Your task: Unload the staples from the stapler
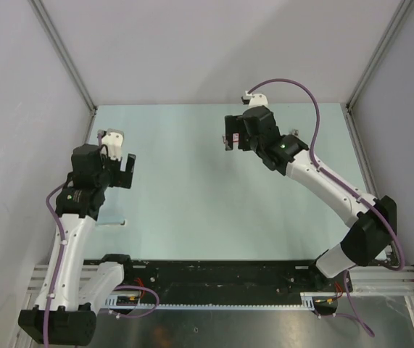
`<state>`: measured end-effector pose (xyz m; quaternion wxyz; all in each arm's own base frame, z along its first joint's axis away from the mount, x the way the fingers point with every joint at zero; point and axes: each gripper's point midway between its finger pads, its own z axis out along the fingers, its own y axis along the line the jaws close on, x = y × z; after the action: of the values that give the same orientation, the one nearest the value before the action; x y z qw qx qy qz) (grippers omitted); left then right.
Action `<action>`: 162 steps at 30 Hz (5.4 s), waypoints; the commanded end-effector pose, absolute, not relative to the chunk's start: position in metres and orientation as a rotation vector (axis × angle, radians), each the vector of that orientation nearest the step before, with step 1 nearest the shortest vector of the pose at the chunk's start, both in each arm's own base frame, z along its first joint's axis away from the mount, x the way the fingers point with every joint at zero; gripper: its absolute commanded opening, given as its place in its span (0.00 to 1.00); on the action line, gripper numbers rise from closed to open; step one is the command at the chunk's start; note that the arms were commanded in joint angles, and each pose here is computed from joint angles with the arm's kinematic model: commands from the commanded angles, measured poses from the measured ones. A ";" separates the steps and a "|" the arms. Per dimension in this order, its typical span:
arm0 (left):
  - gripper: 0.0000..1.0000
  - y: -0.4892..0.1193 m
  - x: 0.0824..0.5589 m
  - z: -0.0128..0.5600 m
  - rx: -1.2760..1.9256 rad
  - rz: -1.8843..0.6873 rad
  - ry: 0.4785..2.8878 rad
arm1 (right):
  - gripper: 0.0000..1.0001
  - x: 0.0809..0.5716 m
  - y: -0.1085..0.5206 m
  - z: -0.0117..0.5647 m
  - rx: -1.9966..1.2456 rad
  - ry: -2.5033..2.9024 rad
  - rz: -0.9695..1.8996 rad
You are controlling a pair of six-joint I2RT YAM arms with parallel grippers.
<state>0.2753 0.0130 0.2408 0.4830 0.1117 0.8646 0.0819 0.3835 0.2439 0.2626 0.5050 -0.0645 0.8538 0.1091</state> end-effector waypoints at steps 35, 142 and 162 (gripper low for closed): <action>1.00 0.110 0.208 0.095 0.256 0.302 2.437 | 0.96 0.276 0.344 0.249 -0.725 1.899 0.696; 0.99 -0.102 0.279 0.124 1.216 0.004 2.047 | 0.75 0.220 0.328 0.166 -0.745 2.017 0.599; 0.99 -0.037 0.256 0.189 0.417 -0.208 2.125 | 0.85 0.211 0.455 0.114 -1.208 1.970 0.762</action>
<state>0.2682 -0.0316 0.1925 0.4688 0.1983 0.8588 -0.0583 0.2034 0.4306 0.0988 0.3284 -0.4442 0.7865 0.2762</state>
